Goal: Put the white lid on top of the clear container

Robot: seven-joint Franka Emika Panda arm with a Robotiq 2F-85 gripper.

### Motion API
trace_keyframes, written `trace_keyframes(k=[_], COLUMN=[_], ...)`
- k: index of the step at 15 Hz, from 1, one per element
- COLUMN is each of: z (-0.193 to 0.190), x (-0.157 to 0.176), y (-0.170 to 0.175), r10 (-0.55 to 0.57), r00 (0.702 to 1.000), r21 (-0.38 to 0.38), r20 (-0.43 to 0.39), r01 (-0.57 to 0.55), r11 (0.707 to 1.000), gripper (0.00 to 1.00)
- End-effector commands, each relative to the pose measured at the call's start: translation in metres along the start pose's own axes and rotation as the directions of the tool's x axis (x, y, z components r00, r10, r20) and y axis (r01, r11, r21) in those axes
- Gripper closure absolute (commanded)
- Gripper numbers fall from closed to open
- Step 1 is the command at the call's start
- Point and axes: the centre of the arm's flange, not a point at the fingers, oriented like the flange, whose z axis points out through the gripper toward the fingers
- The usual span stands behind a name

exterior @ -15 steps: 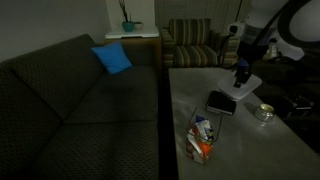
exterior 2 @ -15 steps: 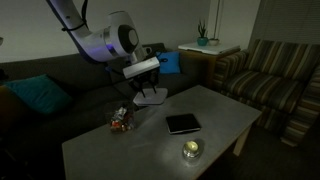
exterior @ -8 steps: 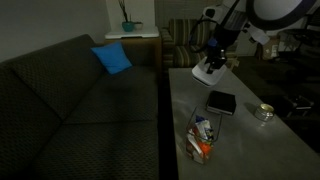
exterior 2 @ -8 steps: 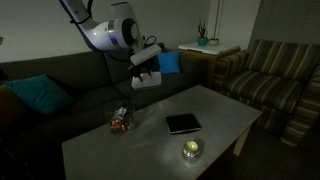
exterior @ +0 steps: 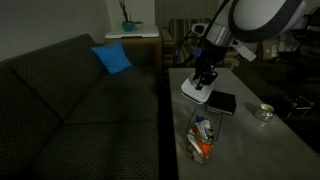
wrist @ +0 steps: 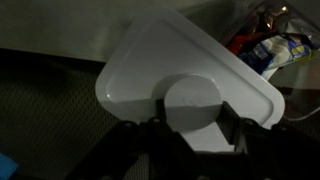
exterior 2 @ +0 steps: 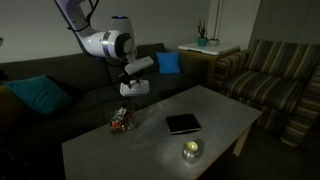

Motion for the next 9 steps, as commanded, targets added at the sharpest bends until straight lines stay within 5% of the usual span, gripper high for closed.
trace_keyframes(k=[1,5,6,9], z=[-0.0002,-0.0011,-0.0011,-0.0018], x=[0.0003,0.0007,0.0007,0.0023], y=[0.0002,0.0012,0.0012,-0.0005], r10=[0.0,0.0,0.0,0.002], r00=[1.0,1.0,1.0,1.0], r21=[-0.001,-0.003,-0.003,0.018], r20=[0.0,0.0,0.0,0.008], r01=[0.0,0.0,0.0,-0.002], r11=[1.0,1.0,1.0,1.0], gripper=[0.46,0.46,0.71,0.71])
